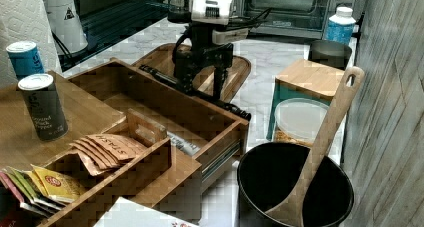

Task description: Open the drawer.

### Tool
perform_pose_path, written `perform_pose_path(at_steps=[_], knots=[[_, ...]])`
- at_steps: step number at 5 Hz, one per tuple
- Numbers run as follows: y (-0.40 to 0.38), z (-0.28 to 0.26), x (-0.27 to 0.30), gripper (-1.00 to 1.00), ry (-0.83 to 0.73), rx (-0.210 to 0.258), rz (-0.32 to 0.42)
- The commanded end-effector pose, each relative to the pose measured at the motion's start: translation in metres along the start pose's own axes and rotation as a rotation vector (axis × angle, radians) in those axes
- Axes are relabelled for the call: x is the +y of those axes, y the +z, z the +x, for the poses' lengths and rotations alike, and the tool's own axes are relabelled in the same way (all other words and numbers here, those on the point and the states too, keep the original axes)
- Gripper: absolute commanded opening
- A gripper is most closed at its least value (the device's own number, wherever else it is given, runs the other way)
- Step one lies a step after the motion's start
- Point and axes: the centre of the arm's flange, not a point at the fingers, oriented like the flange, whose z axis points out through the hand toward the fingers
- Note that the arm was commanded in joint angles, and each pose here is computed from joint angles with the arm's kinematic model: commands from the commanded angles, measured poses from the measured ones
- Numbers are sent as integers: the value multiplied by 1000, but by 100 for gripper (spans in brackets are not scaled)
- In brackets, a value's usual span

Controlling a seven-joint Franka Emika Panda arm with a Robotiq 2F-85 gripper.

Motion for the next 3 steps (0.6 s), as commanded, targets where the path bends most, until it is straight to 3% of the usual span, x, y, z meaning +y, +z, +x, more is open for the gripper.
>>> perform_pose_path(at_steps=[1, 2, 3], knots=[[-69, -38, -152, 100, -124, 63, 75], [-78, -43, -147, 100, -95, 96, 88], [-78, -43, -147, 100, -95, 96, 88]])
